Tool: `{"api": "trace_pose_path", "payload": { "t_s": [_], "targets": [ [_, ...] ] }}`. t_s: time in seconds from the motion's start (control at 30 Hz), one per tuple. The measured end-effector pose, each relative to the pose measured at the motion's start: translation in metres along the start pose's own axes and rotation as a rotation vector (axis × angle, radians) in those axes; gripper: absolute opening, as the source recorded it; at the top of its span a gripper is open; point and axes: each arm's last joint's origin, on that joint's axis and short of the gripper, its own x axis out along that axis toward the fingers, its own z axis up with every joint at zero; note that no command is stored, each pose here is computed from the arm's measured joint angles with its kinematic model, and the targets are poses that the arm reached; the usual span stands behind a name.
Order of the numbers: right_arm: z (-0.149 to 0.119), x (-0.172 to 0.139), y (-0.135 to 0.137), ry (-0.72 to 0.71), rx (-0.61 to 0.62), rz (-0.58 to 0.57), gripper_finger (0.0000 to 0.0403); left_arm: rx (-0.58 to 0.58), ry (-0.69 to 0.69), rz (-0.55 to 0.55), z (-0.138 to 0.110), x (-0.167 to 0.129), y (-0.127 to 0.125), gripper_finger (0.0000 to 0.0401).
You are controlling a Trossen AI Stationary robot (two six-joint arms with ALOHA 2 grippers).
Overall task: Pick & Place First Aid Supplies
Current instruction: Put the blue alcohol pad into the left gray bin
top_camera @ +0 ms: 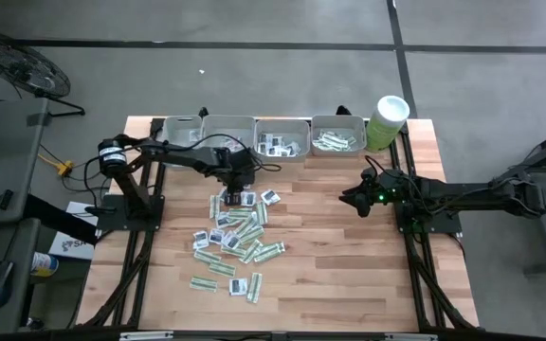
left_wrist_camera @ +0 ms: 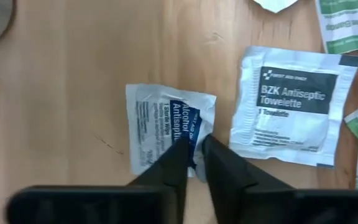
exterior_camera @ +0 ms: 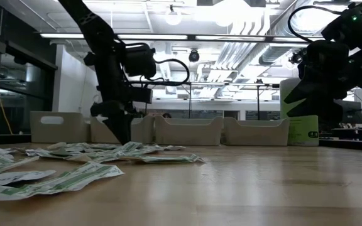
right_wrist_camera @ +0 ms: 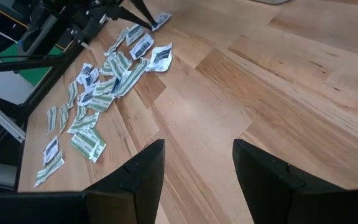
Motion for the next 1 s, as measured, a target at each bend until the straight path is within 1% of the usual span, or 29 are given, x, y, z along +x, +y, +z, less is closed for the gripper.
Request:
{"api": "trace_pose_path", "payload": {
  "t_s": [0.07, 0.1, 0.2, 0.27, 0.37, 0.47, 0.53, 0.6, 0.67, 0.77, 0.83, 0.9, 1.0],
  "targets": [
    [0.0, 0.0, 0.0, 0.0, 0.001, 0.0, 0.0183, -0.001, 0.002, 0.0, 0.0, 0.0, 0.0, 0.0014],
    [0.0, 0.0, 0.0, 0.0, 0.002, 0.0, 0.0183, -0.002, 0.002, 0.003, 0.0, 0.0, 0.0, 0.0008],
    [0.0, 0.0, 0.0, 0.0, 0.002, 0.0, 0.0183, 0.002, 0.011, 0.048, 0.001, 0.0, -0.001, 0.0007],
    [0.0, 0.0, 0.0, -0.001, 0.004, 0.0, 0.0183, 0.024, 0.026, 0.105, 0.005, -0.003, -0.004, 0.0003],
    [0.0, 0.0, 0.0, -0.001, 0.017, -0.001, 0.0183, 0.077, 0.022, 0.227, 0.017, -0.014, -0.008, 0.0003],
    [0.0, 0.0, 0.0, 0.0, 0.018, -0.002, 0.0183, 0.154, 0.052, 0.393, 0.026, -0.023, -0.015, 0.0002],
    [0.0, 0.0, 0.0, 0.0, 0.018, -0.005, 0.0183, 0.182, 0.012, 0.508, 0.04, -0.033, -0.021, 0.0001],
    [0.0, 0.0, -0.001, 0.0, 0.018, -0.008, 0.0183, 0.217, 0.001, 0.57, 0.048, -0.041, -0.028, 0.0001],
    [0.0, 0.0, -0.001, 0.0, 0.018, -0.009, 0.0183, 0.237, -0.007, 0.587, 0.054, -0.045, -0.034, 0.0001],
    [0.0, 0.0, -0.001, 0.001, 0.018, -0.009, 0.0183, 0.238, -0.05, 0.618, 0.065, -0.055, -0.039, 0.0001],
    [0.0, 0.0, -0.001, 0.0, 0.018, -0.009, 0.0183, 0.235, -0.039, 0.642, 0.067, -0.06, -0.04, 0.0001],
    [0.0, 0.0, -0.001, 0.0, 0.018, -0.009, 0.0183, 0.197, -0.042, 0.648, 0.071, -0.067, -0.039, 0.0],
    [0.0, 0.0, -0.001, 0.0, 0.018, -0.009, 0.0183, 0.082, -0.044, 0.64, 0.075, -0.079, -0.032, 0.0]
  ]
}}
